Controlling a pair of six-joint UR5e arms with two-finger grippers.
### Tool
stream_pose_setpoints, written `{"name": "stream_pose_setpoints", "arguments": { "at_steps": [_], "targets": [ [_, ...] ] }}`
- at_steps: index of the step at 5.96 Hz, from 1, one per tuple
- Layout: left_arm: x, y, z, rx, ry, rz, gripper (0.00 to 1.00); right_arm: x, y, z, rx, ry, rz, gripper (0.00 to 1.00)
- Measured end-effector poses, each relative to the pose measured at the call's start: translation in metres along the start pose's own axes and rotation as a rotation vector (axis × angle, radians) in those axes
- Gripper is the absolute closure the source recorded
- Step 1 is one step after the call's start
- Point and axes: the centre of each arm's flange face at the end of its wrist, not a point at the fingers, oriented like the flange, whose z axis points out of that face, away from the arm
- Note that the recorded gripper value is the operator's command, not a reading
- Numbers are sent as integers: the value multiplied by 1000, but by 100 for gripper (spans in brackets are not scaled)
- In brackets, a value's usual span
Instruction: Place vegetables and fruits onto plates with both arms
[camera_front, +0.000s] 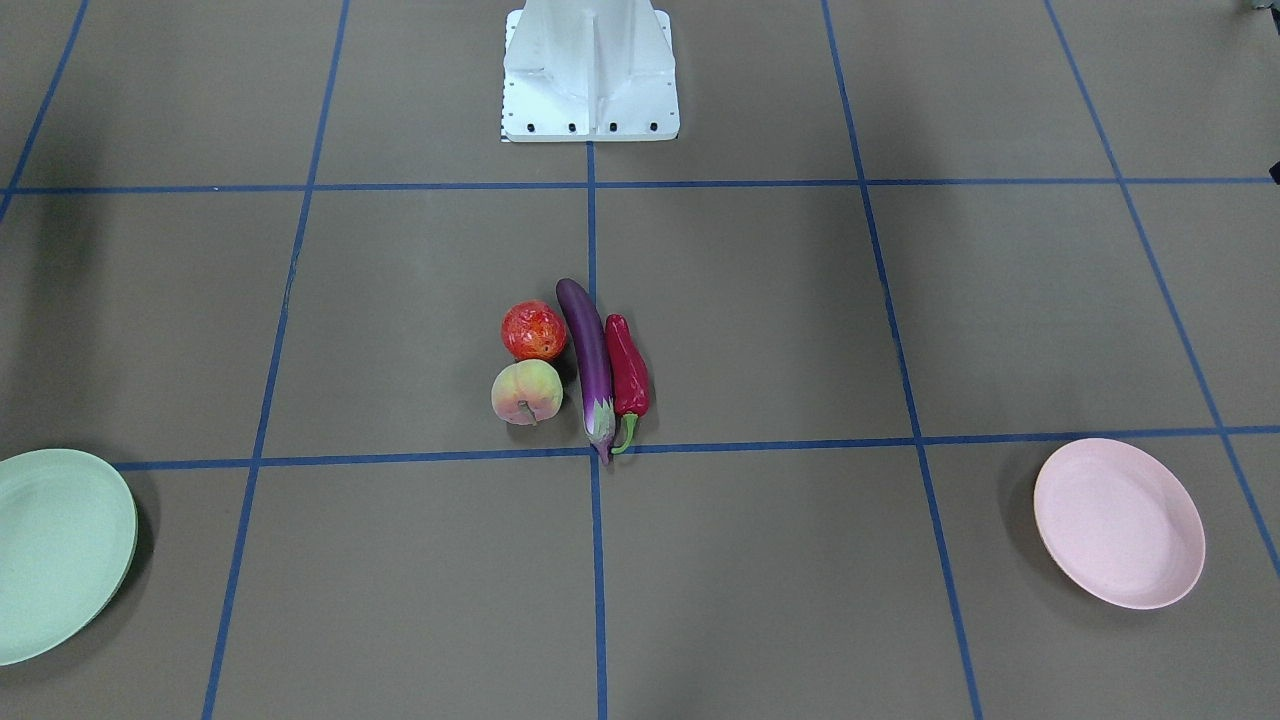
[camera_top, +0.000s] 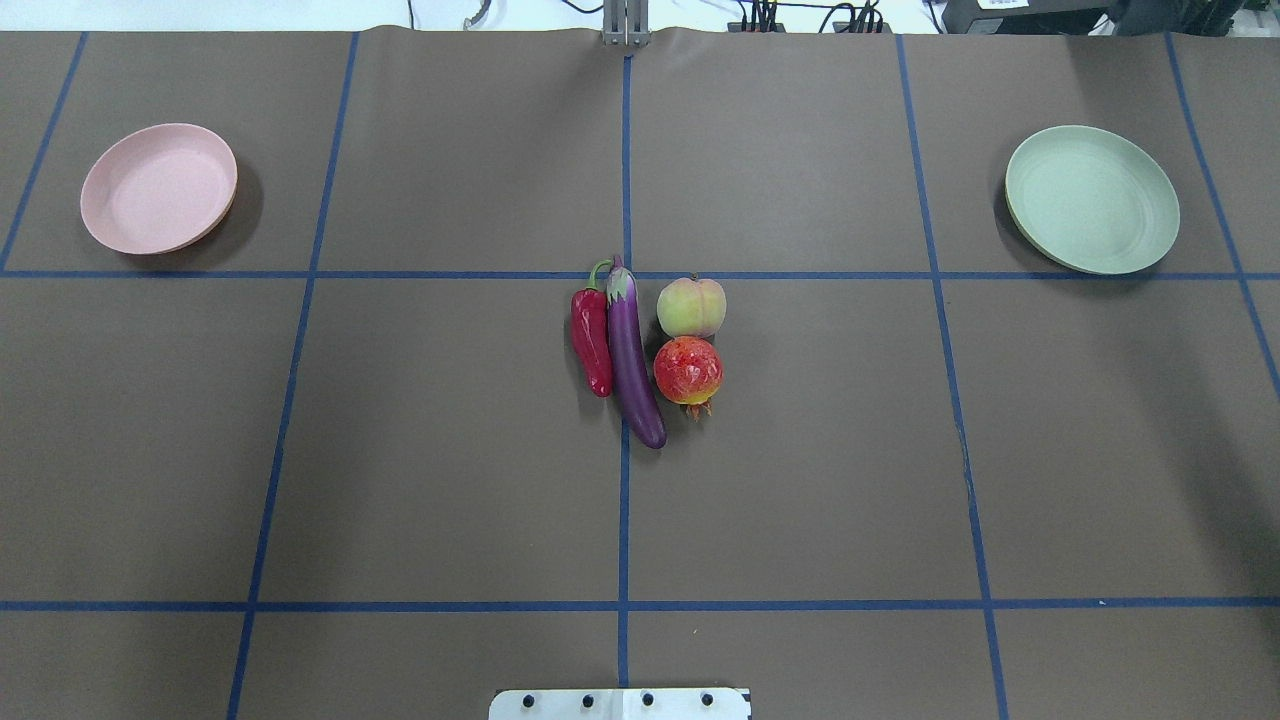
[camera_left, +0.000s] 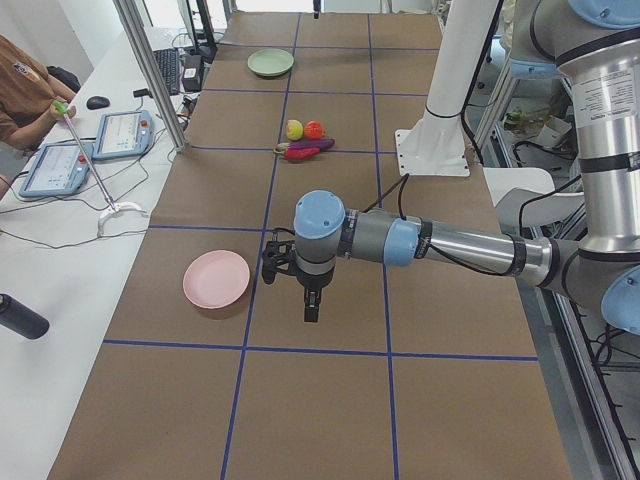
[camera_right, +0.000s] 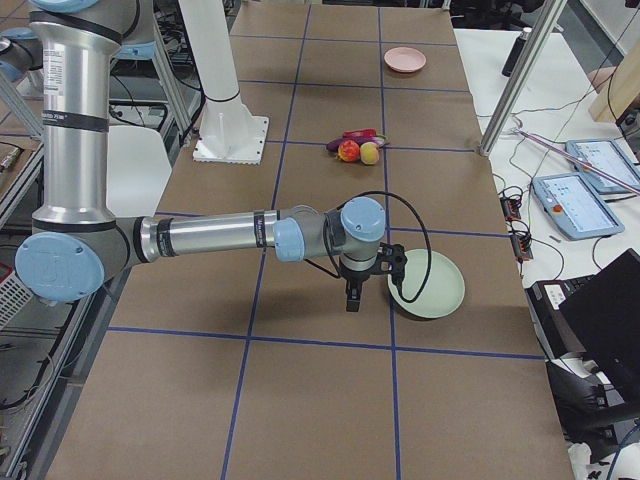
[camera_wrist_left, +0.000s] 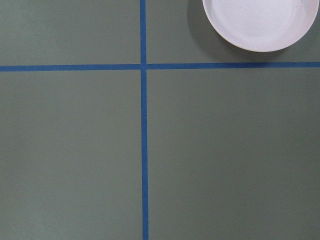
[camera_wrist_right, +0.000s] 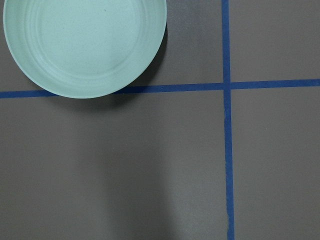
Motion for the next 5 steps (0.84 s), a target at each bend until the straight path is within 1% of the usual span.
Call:
{"name": "stream_pose_setpoints", "arguments": {
  "at_steps": [4, 5],
  "targets": [
    [-6, 2, 5, -8, 1, -2, 0, 0, 0, 1, -6, -15, 6, 0],
    [-6, 2, 6, -8, 2, -2, 0, -2, 1, 1, -11, -35, 7, 0]
  ]
}}
